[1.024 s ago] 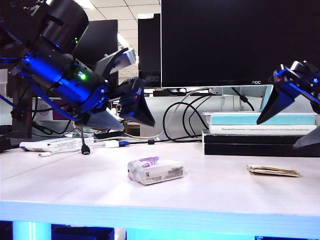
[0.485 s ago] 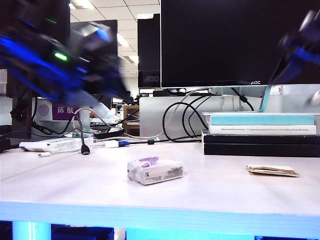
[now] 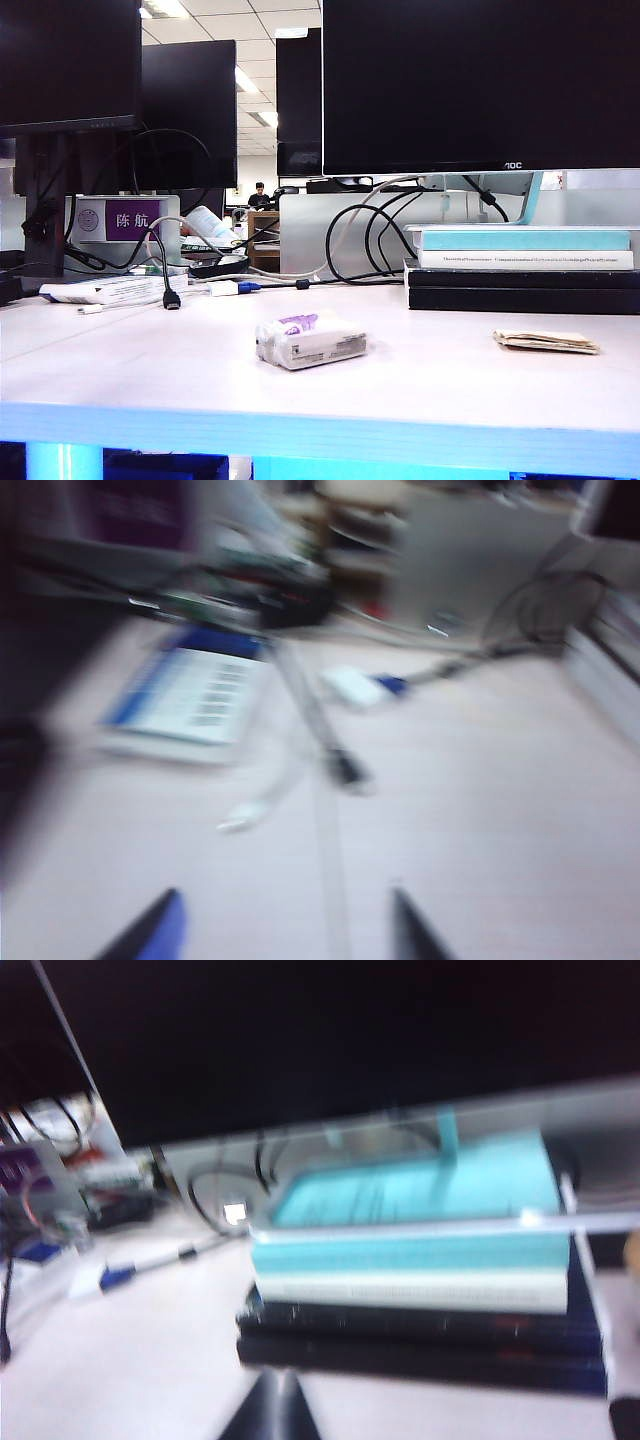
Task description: Pick up a packet of tissues from the table with the left hand, then take a tissue from it with the right hand.
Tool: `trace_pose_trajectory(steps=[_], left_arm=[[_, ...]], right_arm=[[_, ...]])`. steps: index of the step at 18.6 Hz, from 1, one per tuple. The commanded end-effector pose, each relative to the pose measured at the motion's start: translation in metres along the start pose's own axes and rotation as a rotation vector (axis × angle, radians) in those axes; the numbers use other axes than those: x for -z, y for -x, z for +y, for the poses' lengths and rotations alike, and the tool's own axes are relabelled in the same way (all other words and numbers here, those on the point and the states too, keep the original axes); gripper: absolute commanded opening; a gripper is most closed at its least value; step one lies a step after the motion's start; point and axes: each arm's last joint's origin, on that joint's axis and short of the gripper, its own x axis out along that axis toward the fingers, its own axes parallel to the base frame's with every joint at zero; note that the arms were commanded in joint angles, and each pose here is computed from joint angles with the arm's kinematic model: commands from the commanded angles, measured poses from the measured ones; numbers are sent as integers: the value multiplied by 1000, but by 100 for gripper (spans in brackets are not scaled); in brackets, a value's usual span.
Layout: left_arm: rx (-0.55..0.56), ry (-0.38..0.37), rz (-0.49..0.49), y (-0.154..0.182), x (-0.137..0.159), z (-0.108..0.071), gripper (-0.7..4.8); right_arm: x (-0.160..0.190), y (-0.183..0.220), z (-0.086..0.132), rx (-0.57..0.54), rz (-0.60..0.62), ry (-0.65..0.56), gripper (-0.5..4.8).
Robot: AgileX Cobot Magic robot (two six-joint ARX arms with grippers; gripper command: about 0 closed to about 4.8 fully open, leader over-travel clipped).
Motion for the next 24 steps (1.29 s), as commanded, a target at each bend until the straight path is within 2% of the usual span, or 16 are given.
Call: trace_pose_trajectory(steps=[1,2,3,6,8,9,13,15,17,21,24], left_arm=[[0,-22,-139,24,4,-2,167],[7,-34,-185,32,6,-5,150],[9,-46,-227,43,10,-8,105],[-35,-47,-256,57,20,-10,49],[-38,-31,-202,62,32,-11,48],[-50,-14,-145,65,43,-12,47],[-118,42,-43,73,57,-11,19],[-116,44,-69,79,57,-13,19],[-117,40,-119,83,51,-15,17],[-142,9,-127,85,46,-15,17],[-147,6,-125,85,46,-14,17]], right_arm=[[11,13,-1,-14,-68,11,39],[20,17,-2,-10,-66,7,39],[32,23,-5,22,-70,2,39],[56,32,-13,112,-74,-52,40],[63,33,-15,152,-26,-30,40],[62,33,-14,149,-29,1,40],[58,33,-13,139,-69,7,40],[58,33,-13,134,-74,8,40],[55,34,-12,106,-93,23,9],[44,44,-8,92,-210,104,2],[48,53,-8,105,-195,113,-1]])
